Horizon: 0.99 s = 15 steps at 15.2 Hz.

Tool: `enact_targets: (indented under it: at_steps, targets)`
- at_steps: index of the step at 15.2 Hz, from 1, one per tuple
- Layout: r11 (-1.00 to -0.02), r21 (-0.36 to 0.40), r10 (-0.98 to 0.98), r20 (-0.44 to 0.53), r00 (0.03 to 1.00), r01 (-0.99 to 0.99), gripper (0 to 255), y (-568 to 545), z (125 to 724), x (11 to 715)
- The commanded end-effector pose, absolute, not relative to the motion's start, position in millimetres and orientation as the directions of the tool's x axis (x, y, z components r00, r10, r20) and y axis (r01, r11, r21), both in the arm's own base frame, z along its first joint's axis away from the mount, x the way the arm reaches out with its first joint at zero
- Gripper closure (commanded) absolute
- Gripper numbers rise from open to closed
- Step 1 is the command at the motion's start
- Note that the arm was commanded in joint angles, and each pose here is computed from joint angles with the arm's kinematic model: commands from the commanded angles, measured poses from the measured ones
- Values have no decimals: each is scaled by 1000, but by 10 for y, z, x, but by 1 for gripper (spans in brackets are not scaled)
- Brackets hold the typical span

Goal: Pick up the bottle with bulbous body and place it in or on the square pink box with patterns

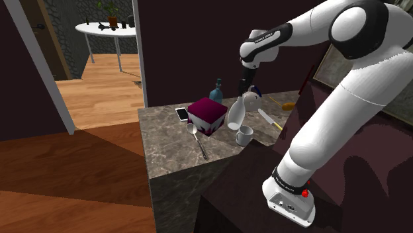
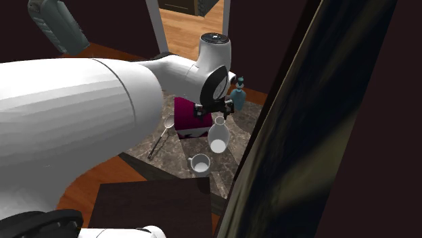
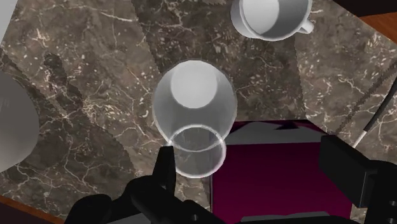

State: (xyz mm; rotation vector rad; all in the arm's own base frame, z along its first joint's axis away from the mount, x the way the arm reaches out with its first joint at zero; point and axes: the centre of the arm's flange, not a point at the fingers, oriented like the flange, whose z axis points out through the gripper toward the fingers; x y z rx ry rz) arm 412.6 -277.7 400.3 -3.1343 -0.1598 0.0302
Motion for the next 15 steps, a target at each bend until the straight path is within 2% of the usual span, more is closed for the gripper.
enact_targets:
  at_steps: [1,9,15]
  targets:
    - [-994,3,107,-12,994,107,0,-2976,3879,4231]
    - [-994,6,108,-9,994,108,0,-3054,3465,4267]
    - [-994,6,108,-9,994,108,0,-3055,3435,4266]
